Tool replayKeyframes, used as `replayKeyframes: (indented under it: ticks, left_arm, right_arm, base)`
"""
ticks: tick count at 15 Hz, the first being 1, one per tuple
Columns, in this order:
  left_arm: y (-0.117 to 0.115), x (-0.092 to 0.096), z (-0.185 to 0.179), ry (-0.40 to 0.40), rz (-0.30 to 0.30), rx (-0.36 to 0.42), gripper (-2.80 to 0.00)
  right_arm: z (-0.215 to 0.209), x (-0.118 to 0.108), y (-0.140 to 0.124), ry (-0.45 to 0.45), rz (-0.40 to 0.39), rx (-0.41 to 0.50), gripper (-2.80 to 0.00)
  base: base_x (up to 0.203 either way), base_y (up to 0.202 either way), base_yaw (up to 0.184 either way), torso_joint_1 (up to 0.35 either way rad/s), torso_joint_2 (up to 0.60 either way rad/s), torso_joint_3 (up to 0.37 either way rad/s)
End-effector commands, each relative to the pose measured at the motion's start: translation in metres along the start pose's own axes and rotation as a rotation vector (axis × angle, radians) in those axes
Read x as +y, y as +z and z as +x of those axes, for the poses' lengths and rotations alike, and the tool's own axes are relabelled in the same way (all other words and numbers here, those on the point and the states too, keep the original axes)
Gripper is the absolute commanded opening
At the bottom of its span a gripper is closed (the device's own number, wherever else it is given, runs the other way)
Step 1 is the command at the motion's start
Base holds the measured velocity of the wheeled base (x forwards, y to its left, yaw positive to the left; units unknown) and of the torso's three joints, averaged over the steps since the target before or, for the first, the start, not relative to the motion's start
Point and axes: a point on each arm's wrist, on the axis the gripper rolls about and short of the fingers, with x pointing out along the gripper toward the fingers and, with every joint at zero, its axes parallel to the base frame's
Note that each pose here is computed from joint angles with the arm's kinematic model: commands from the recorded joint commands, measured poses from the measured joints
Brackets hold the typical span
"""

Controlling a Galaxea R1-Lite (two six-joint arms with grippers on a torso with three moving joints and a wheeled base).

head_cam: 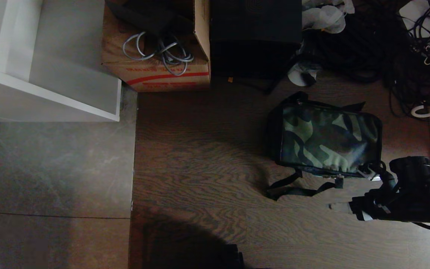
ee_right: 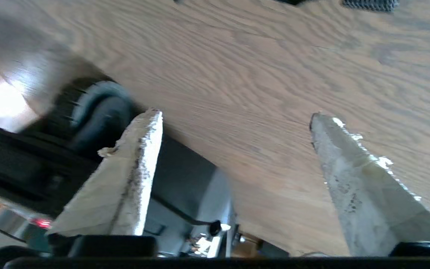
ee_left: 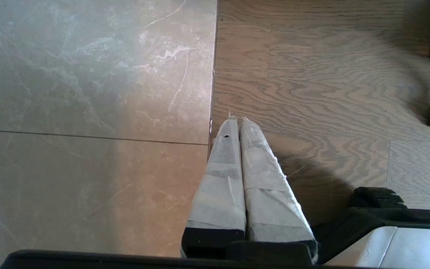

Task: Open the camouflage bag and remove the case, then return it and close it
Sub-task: Open the top of the storage box

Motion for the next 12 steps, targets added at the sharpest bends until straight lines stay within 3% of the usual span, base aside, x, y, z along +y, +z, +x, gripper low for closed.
replayKeyframes:
  ticks: [1, 5, 12]
  left_arm:
    - [0.0, 0.0, 0.0, 0.0, 0.0, 0.0, -2.8]
    - [0.0, 0.0, 0.0, 0.0, 0.0, 0.0, -2.8]
    - [0.0, 0.0, 0.0, 0.0, -0.002, 0.001, -2.8]
  right_arm:
    - [0.009, -0.009, 0.0, -0.008, 0.005, -0.013, 0.0]
    - [0.021, -0.02, 0.008, -0.029, 0.037, -0.113, 0.0]
    - [0.04, -0.025, 0.015, -0.014, -0.001, -0.189, 0.0]
  base:
    - [0.0, 0.0, 0.0, 0.0, 0.0, 0.0]
    - [0.0, 0.0, 0.0, 0.0, 0.0, 0.0]
    - [0.0, 0.0, 0.0, 0.0, 0.0, 0.0]
